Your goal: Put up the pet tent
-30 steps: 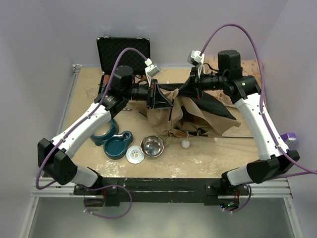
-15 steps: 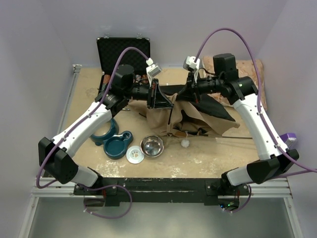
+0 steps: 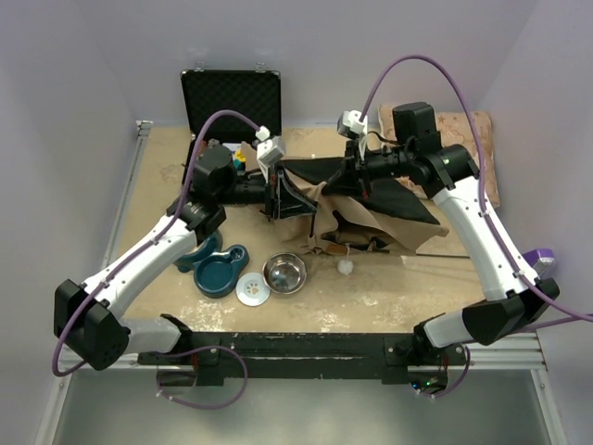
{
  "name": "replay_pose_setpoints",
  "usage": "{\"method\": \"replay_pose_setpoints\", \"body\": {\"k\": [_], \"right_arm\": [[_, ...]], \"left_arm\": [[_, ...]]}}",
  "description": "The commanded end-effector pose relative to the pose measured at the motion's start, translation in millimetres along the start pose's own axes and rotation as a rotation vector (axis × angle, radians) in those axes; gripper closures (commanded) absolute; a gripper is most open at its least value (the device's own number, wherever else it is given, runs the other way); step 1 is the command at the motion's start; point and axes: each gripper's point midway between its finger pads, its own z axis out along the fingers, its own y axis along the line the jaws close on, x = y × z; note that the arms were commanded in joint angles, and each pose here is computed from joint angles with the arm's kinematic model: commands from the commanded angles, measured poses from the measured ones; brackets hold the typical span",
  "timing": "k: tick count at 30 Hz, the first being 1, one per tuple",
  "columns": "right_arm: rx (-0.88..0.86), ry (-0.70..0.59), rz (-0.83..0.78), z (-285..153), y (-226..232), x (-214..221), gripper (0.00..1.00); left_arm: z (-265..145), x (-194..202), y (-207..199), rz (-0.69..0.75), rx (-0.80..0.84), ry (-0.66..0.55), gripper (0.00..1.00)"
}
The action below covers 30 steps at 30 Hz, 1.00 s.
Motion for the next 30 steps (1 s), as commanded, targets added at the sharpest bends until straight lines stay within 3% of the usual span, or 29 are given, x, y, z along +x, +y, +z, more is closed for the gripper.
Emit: {"method": "replay_pose_setpoints", "body": {"k": [1,4,13,18,24,28,30], "right_arm": [[0.047,-0.035,-0.057,-13,1,-16,1.0],[0.045,-0.041,-0.058,-13,2,-18,1.0],[0.047,-0.043,-0.054,-13,2,-17,1.0],[0.034,-0.031,-0.038,-11,5,-9,1.0],[0.026,-0.009,-0.037,-8,6,6,1.0],[0.029,-0.007,-0.042,-7,3,6,1.0],[0.029,-0.002,-0.044,-6,2,7,0.94]], "left_arm": [[-5,32,13,0.024,-0.03,0.036,0.76],[-6,43,11,0.032,-0.013,0.033,0.7],[-3,31,-1,0.073,0.05,-0.032,0.7],[-3,12,-5,0.089,0.043,-0.082,0.77],[-6,-17,-16,0.116,0.036,-0.139,1.0],[-8,-25,-21,0.121,0.039,-0.155,1.0],[-9,-27,-19,0.115,0.032,-0.161,1.0]]}}
